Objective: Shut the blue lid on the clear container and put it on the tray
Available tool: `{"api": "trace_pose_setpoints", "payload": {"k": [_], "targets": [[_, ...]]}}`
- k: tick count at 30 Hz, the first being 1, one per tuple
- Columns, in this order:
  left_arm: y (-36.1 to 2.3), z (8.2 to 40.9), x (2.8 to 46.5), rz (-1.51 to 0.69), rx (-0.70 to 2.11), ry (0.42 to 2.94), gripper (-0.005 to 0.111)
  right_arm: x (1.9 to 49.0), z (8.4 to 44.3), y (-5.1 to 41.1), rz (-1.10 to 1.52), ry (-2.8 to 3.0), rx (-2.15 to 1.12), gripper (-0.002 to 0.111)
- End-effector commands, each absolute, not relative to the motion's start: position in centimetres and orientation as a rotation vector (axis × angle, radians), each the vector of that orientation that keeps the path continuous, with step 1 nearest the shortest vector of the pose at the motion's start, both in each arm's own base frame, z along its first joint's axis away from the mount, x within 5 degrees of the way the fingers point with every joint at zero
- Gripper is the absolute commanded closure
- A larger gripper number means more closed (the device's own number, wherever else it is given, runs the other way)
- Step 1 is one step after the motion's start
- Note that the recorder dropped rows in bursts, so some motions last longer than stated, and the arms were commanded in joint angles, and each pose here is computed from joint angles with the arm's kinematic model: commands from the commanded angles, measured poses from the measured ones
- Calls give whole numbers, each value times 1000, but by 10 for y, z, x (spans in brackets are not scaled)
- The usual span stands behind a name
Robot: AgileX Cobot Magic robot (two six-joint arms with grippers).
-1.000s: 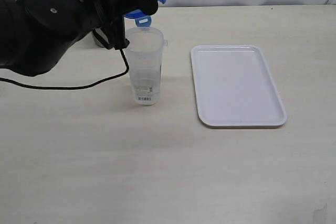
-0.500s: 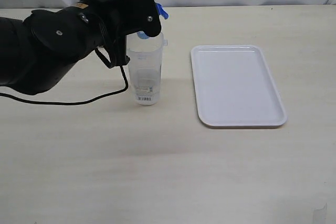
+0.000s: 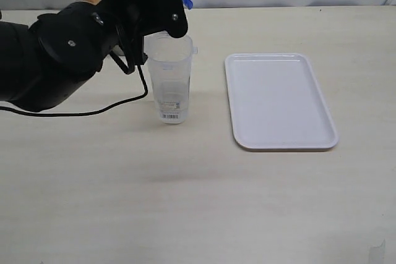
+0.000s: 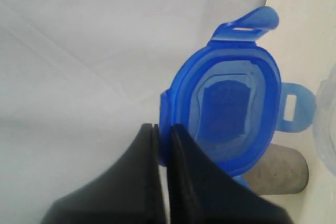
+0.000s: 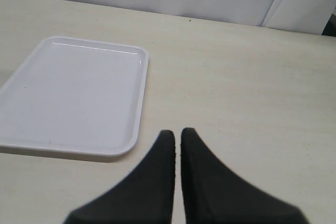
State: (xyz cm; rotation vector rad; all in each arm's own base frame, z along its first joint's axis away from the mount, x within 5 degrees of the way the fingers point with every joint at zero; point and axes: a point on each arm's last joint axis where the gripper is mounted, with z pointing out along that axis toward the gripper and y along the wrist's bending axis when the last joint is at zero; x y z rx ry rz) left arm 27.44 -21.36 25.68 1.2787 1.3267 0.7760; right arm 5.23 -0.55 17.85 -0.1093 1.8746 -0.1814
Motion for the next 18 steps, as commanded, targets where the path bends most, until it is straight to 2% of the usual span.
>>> {"api": "trace_pose_setpoints", "payload": {"k": [1, 9, 18], "targets": [[-217, 256, 273, 783, 1347, 1269, 107, 52, 178, -6, -184, 1873, -102, 104], [-234, 260, 257, 788, 1331, 1209, 107, 52, 178, -6, -184, 1873, -102, 104], [-231, 253, 255, 781, 1345, 1240, 107, 52, 178, -6, -184, 1873, -102, 104]]}}
